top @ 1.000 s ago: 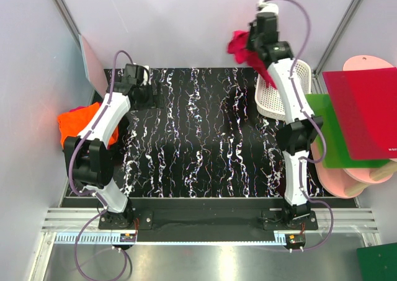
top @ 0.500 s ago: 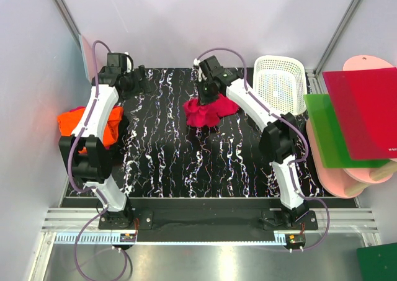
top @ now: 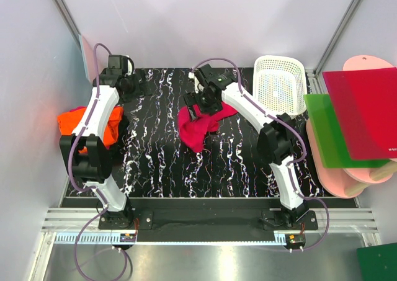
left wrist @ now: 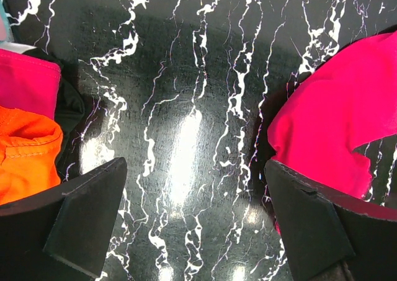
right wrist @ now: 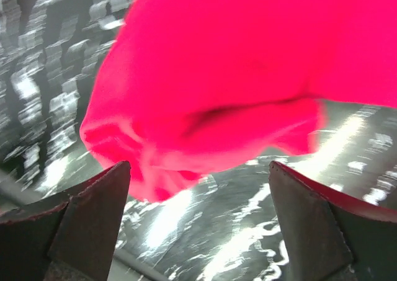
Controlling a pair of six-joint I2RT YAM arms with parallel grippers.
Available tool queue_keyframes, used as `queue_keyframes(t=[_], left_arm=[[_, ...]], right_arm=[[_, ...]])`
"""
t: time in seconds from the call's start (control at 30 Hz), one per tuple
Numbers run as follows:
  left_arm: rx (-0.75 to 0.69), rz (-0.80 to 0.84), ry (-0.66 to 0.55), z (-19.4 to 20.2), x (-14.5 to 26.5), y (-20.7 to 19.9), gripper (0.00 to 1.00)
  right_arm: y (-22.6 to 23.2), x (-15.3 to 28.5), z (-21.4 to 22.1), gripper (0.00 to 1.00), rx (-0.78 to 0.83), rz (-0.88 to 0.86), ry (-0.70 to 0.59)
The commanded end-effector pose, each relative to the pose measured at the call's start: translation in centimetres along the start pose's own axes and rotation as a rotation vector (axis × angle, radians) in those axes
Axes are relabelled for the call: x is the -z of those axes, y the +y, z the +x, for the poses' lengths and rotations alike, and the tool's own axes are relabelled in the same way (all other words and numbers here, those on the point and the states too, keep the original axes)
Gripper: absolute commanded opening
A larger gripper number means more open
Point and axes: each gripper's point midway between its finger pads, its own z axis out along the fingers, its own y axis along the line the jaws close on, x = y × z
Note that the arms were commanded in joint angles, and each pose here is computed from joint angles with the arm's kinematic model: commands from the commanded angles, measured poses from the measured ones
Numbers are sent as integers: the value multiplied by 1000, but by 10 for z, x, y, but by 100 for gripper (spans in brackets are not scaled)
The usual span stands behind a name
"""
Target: Fold and stack the t-shirts
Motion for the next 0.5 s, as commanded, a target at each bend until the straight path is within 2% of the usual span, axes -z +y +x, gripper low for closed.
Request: queue_keyframes(t=[0.0,0.13,0.17,0.2,0.23,0.33,0.47], left_arm=[[9,22,-14,-4,-1,-3,99],[9,26,-6,0,-1,-3,99],[8,28,-2,1,-2,-3,99],[8,25,1,3,-3,-2,99],[8,27,5,4,-3,-2,99],[6,29,9,6,-3,-2,99],[-1,24,8,6,-3,-1,99]], right_arm=[[-62,21,-46,100,-19,335,-196],[-120,12,-65,94,-162,428,-232],[-130,9,-68,54,-192,427,-235],[-152,1,-74,7,-240,408,-238],[-161,-2,-75,0,-284,402,-239],[-193,-12,-77,0,-333,405,-232],[-232,-23,-52,0,-419,479,-159]])
